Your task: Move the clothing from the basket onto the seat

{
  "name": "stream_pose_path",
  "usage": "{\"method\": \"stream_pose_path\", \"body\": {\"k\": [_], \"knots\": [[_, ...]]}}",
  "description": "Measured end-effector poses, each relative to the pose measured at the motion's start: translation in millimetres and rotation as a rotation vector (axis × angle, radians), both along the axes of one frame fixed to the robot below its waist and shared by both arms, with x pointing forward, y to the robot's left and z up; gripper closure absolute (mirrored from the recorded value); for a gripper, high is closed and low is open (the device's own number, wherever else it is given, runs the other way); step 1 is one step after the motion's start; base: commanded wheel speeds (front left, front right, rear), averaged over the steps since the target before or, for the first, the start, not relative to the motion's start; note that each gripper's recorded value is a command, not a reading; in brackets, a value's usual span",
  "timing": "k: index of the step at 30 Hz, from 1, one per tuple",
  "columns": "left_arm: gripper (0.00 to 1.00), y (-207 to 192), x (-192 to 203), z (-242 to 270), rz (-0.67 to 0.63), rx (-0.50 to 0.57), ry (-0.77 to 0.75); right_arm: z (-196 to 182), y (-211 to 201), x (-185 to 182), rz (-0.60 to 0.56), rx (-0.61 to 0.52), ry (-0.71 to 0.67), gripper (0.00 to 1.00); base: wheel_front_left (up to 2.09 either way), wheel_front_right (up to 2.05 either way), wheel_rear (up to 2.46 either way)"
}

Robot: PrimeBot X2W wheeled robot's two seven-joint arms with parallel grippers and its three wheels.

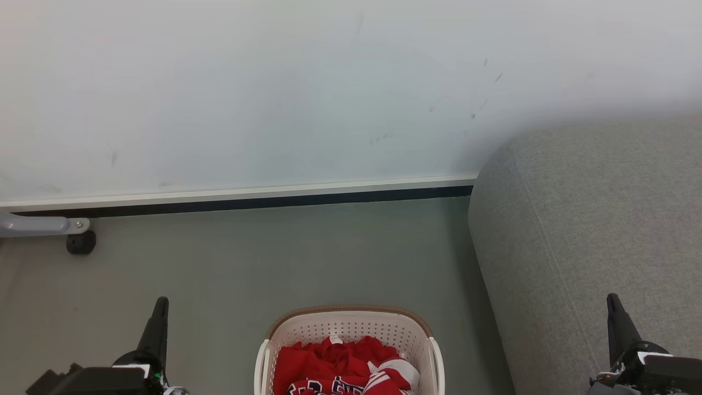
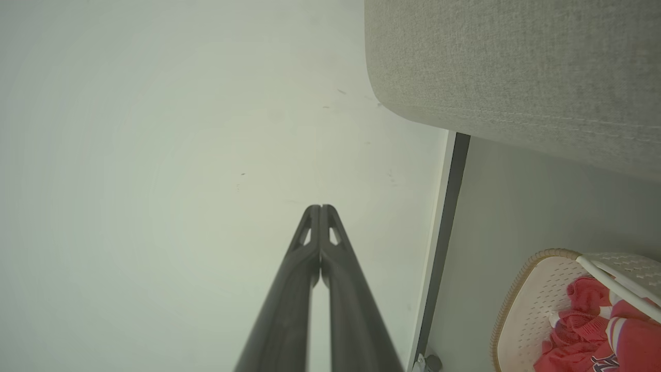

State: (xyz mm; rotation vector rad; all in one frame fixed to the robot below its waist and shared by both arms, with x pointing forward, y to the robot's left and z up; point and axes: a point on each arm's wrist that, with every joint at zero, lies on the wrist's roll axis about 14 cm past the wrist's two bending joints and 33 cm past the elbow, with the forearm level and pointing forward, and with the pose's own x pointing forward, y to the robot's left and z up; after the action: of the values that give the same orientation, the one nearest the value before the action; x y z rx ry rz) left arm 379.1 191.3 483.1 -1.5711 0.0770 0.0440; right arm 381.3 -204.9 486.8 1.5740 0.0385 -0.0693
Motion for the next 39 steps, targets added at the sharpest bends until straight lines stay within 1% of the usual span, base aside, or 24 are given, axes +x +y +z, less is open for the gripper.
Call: {"method": "stream_pose_path", "body": {"k": [11,12,13,14,15,18,26,33,39], "knots": [[1.0,0.0,0.0,0.0,0.0,0.0,0.0,0.0,0.0,0.0,0.0,0.0,0.0,1.0,0.0,0.0,0.0],[0.0,-0.3,-0.8,-2.1,0.0,-0.001,0.006,-2.0,0.4,-0.6,0.001,0.001,0.006,0.0,0.0,0.0,0.0],[0.0,-0.7,-2.9,-6.9,0.0,-0.003,0.021,-6.9,1.2,-2.4,0.001,0.004,0.022,0.0,0.0,0.0,0.0],[1.0,-1.4,-6.0,-13.3,0.0,-0.006,0.04,-13.1,2.1,-5.3,0.001,0.008,0.04,1.0,0.0,0.0,0.0],[0.0,-2.1,-10.0,-20.5,0.0,-0.01,0.063,-20.4,3.3,-9.1,0.001,0.014,0.062,0.0,0.0,0.0,0.0],[0.0,-4.2,-17.1,-31.3,-0.002,-0.014,0.096,-32.3,6.5,-16.1,0.002,0.021,0.099,0.0,0.0,0.0,0.0],[0.0,-7.5,-15.7,-28.3,0.001,0.001,0.086,-31.4,12.5,-14.8,0.009,0.011,0.098,0.0,0.0,0.0,0.0],[0.0,-7.7,-13.2,-21.7,0.003,0.071,0.073,-31.0,12.8,-13.9,0.002,-0.031,0.104,0.0,0.0,0.0,0.0],[0.0,-9.1,-10.5,-14.5,-0.004,0.171,0.061,-26.5,18.5,-11.0,0.022,-0.12,0.104,0.0,0.0,0.0,0.0]]}}
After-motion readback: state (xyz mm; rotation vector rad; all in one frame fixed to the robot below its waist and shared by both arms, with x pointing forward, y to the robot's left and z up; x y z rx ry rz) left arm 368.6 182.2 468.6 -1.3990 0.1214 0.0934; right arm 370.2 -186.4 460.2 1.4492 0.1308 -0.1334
